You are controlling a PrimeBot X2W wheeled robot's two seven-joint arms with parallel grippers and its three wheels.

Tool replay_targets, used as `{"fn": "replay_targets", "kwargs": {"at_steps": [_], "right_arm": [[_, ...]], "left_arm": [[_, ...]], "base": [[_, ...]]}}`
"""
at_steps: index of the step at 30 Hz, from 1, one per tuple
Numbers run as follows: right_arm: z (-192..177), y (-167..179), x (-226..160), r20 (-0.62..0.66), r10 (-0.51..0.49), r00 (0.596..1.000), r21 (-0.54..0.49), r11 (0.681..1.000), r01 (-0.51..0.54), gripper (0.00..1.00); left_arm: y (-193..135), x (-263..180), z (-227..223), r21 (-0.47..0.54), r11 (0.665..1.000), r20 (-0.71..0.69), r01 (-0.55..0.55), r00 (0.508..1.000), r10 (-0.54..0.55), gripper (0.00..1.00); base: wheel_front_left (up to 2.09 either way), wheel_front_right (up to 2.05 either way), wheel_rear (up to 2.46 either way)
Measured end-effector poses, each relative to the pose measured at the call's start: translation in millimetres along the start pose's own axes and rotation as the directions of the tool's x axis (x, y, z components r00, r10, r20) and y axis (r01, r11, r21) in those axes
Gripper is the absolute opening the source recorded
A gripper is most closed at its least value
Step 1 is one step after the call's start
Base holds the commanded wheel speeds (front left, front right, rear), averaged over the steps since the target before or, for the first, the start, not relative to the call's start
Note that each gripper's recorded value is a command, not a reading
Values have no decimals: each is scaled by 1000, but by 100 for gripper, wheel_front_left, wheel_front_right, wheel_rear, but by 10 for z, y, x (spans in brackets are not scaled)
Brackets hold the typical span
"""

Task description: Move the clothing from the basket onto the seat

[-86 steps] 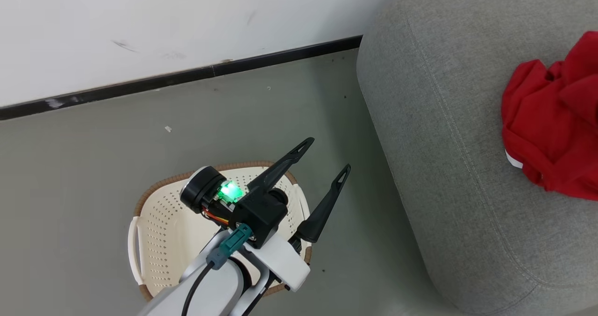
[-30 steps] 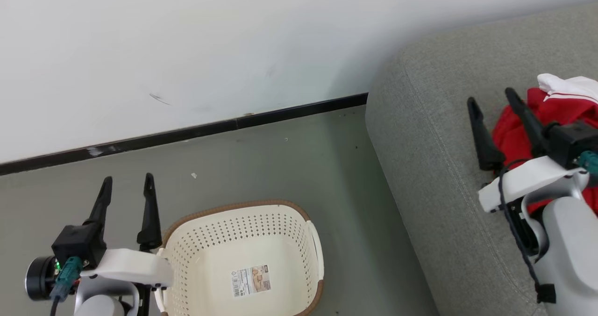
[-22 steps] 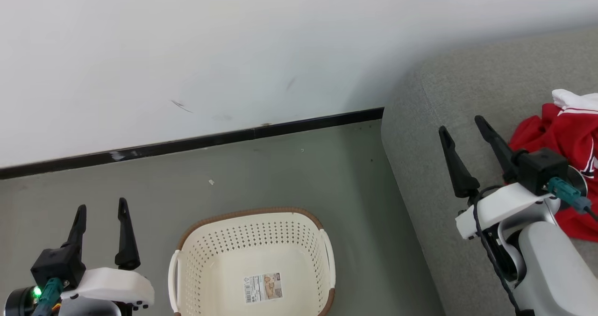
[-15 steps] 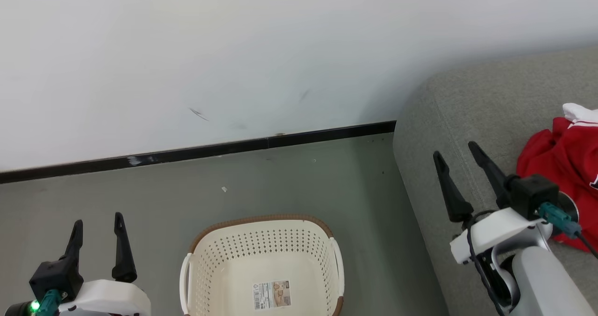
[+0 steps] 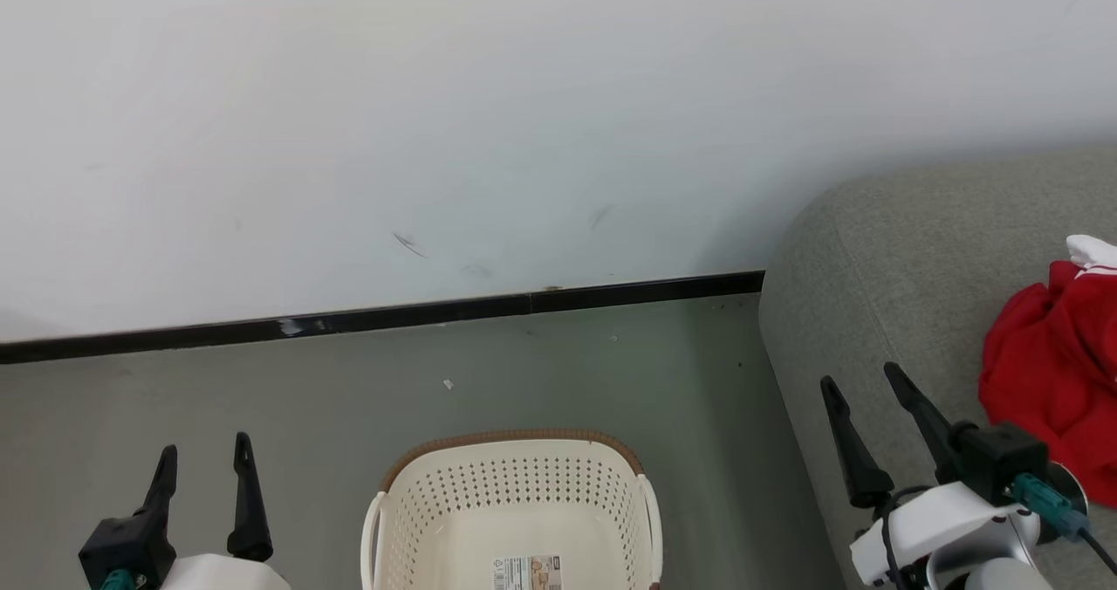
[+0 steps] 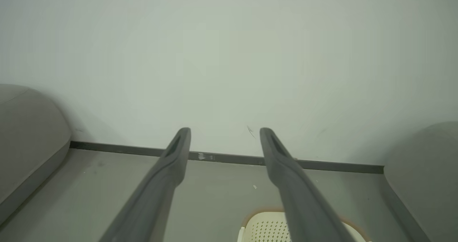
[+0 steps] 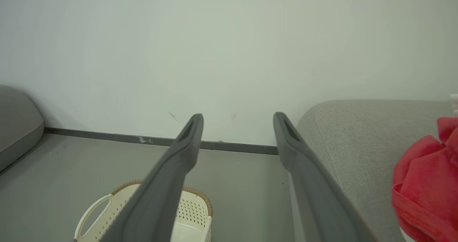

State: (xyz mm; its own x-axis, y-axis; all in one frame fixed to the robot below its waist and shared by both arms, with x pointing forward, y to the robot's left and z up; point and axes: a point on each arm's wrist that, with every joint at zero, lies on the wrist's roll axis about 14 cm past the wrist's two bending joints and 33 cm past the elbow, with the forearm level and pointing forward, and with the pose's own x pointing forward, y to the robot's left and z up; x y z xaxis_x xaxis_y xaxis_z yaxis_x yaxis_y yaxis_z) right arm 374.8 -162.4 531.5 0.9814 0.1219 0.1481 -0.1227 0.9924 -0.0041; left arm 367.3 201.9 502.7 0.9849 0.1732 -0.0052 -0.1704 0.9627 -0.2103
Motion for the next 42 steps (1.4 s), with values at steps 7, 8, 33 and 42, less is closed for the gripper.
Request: {"fn": "replay_targets", "kwargs": {"at_steps": [7, 8, 33, 42], "right_arm": [[-42, 39, -156, -14, -5, 1000, 16, 1000, 6, 100], [-39, 61, -169, -13, -1, 1000, 18, 1000, 1, 100], [-13, 126, -333, -5, 6, 1000, 56, 998, -5, 100], [-243, 173, -467, -81, 6, 997, 78, 997, 0, 0]], "left_arm": [[-5, -85, -7, -1, 1000, -2, 11, 1000, -11, 100], [-17, -90, -3, -1, 1000, -1, 15, 1000, -15, 100], [-158, -142, -4, 17, 997, 2, 81, 997, -81, 100], [-183, -233, -207, 13, 997, -56, 75, 996, -74, 0]], "base": [[0, 0, 0], [0, 0, 0], [0, 0, 0], [0, 0, 0]]}}
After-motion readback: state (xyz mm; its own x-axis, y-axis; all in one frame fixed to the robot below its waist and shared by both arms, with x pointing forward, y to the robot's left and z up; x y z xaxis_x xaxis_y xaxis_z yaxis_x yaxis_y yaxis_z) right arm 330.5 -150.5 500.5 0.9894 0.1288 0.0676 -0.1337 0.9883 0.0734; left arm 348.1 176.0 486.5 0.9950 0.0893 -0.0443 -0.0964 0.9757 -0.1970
